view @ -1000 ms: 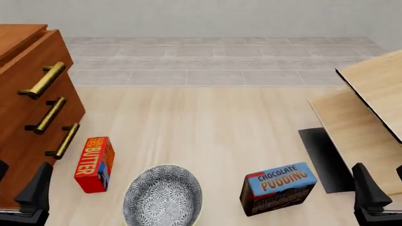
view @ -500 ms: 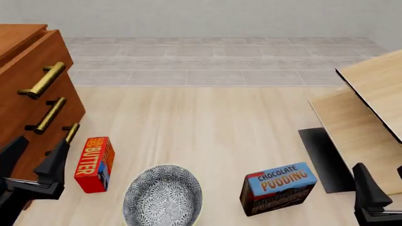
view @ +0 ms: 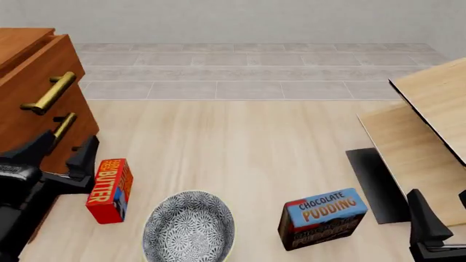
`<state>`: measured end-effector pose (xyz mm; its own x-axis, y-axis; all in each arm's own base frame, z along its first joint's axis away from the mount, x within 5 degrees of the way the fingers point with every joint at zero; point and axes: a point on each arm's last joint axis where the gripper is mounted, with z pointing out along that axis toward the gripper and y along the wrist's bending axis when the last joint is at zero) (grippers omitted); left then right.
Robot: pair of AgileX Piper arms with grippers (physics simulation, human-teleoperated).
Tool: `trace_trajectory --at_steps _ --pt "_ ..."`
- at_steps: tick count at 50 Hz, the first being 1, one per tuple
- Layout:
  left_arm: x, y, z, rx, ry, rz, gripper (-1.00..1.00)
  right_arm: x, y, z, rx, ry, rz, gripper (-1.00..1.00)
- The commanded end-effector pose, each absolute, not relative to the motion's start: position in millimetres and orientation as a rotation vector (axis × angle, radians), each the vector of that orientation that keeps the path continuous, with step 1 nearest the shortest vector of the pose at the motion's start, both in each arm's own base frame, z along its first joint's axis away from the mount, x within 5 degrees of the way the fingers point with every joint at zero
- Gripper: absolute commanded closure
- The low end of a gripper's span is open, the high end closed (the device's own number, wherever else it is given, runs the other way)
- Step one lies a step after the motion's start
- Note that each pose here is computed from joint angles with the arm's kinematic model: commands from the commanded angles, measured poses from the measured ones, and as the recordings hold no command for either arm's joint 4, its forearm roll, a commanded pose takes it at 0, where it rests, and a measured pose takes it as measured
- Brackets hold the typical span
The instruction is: Close the top drawer of the cabinet and put the bowl on top of it.
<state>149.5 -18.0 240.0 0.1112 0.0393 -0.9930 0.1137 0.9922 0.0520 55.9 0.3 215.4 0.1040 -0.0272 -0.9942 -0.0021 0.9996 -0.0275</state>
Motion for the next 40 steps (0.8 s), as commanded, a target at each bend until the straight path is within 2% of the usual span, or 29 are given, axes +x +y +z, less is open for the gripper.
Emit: trace_trajectory --at_steps 1,22,40 --pt "179 -16 240 0.108 1.457 -0.020 -1.00 56 0 215 -0.025 1.471 -0.024 -1.00" --pt "224 3 219 0.015 1.517 0.038 -1.00 56 -1 216 -0.003 1.472 -0.031 -1.00" --pt "228 49 216 -0.122 1.510 0.208 -1.00 56 -1 215 0.008 1.473 -0.028 -1.00"
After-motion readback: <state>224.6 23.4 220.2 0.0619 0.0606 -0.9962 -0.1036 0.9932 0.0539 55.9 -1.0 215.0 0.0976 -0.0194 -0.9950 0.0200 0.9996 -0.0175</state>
